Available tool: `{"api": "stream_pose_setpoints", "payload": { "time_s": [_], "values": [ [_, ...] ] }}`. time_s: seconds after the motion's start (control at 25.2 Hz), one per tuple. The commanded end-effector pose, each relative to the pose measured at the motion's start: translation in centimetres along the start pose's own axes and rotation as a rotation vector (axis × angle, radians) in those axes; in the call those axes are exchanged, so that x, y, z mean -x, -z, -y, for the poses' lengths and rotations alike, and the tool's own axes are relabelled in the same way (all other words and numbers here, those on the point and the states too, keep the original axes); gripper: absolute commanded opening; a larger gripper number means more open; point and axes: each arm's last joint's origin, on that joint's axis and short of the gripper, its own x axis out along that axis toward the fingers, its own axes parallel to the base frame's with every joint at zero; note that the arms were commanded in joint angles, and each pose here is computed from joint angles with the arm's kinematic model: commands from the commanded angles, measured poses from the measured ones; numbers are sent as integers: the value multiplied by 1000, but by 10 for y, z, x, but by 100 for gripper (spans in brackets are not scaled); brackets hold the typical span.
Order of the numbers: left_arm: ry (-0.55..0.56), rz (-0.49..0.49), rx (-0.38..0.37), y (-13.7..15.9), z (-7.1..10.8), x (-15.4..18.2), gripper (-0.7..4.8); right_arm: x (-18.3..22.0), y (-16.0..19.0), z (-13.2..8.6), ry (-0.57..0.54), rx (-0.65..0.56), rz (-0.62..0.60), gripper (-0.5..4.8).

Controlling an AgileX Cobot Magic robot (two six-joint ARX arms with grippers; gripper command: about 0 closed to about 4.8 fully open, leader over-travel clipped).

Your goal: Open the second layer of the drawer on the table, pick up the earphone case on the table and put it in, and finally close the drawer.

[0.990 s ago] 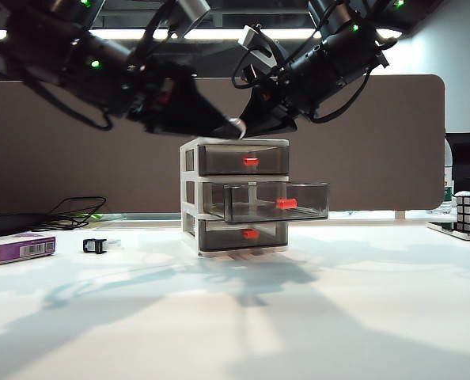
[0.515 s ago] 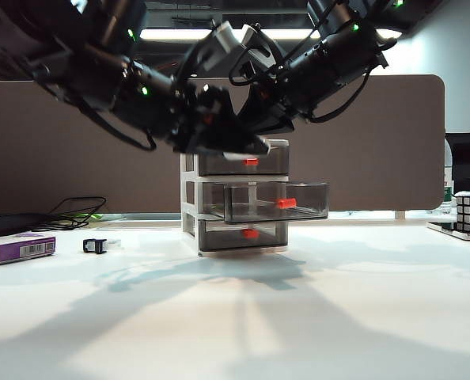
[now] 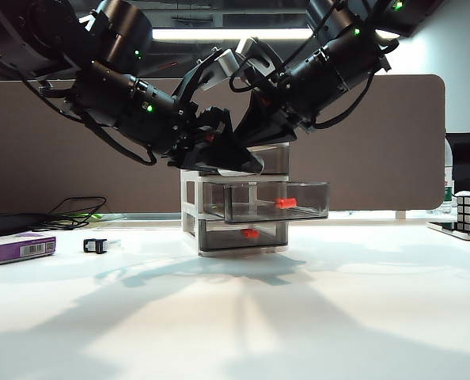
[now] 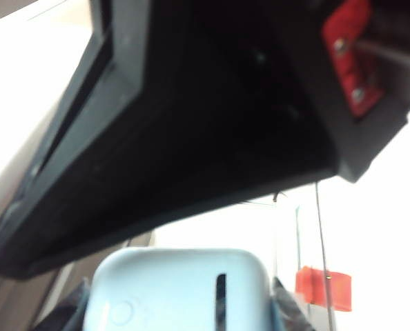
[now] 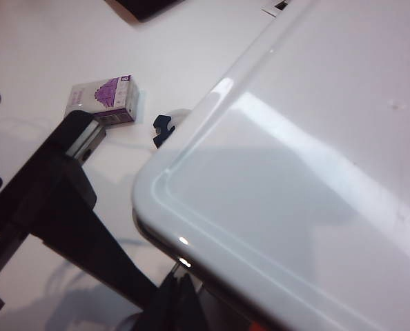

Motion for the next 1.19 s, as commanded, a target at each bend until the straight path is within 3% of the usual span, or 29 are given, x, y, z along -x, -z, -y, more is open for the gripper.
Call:
{"api": "stream_pose_setpoints", "payload": {
  "time_s": [0.04,0.2,0.32,0.48,0.63,0.71,0.75,0.83,0.95,1.03,1.19],
  "values": [
    [0,17,-8,-3,0,0,332,1,-4,-1,-5,8,15,-4],
    [3,17,-7,-3,0,0,353,1,-4,-1,-4,8,16,-4],
    [10,18,-6,-3,0,1,399,1,-4,-1,-5,9,17,-4],
    [16,-8,23,-12,5,13,404,7,-8,-4,-6,13,24,-4],
    [13,-5,-42,-31,12,36,404,24,-22,-13,-9,37,72,-5],
    [-1,31,-76,-45,16,51,404,34,-29,-18,-6,47,94,-5],
    [-27,78,-129,-57,19,63,402,45,-35,-24,-4,52,107,-5],
    [-100,135,-194,-69,17,72,389,56,-38,-30,-6,44,95,-5],
    [-167,192,-224,-77,7,78,295,67,-35,-39,-16,7,31,-5],
    [-188,196,-195,-79,-7,76,228,69,-29,-45,-28,11,-16,-5],
    [-167,198,-130,-80,-32,62,217,72,-13,-54,-25,7,-57,-5]
  ]
}}
